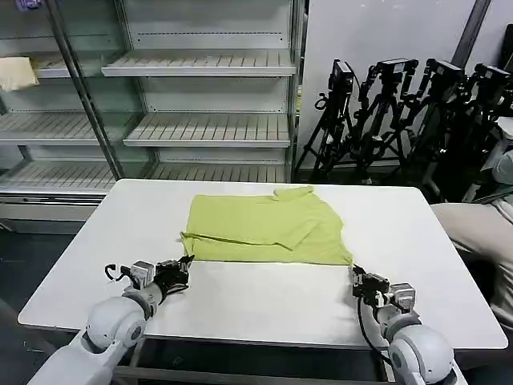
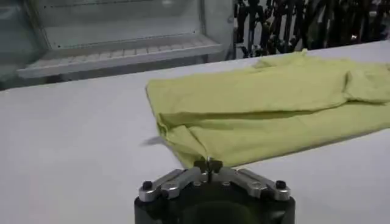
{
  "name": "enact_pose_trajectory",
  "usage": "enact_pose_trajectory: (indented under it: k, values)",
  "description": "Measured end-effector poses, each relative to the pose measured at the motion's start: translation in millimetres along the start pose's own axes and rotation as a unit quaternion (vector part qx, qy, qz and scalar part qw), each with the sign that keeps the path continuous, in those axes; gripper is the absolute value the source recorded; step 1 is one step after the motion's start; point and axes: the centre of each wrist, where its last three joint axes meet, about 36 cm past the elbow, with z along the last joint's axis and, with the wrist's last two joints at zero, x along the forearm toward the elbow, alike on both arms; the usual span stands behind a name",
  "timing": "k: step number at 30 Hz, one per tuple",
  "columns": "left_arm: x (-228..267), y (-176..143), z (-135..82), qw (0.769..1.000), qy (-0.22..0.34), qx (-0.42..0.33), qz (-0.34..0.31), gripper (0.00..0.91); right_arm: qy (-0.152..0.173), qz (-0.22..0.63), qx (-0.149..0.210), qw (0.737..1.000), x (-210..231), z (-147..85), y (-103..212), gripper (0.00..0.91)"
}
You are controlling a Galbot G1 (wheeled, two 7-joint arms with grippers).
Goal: Fold and organize the clothes.
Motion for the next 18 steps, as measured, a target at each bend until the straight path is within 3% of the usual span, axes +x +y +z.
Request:
enact_pose_trajectory:
  k: [5,6,7,18]
  values:
    - [20,-7,11,1.000,0.001,0.002,0.007,0.010,-0.004,-0.002,0.008,1.000,26,7,6,0.000]
    - [22,-8,12,1.000,0.001,0.003,0.008,0.010,-0.004,-0.001,0.010,1.000,30,8,7,0.272]
    - [23,-9,14,1.000,0.000,0.004,0.009,0.010,-0.005,0.000,0.012,1.000,33,8,7,0.907]
    - [23,-1,17,1.000,-0.006,-0.002,0.003,0.010,-0.027,0.017,0.029,0.999,17,-5,2,0.907]
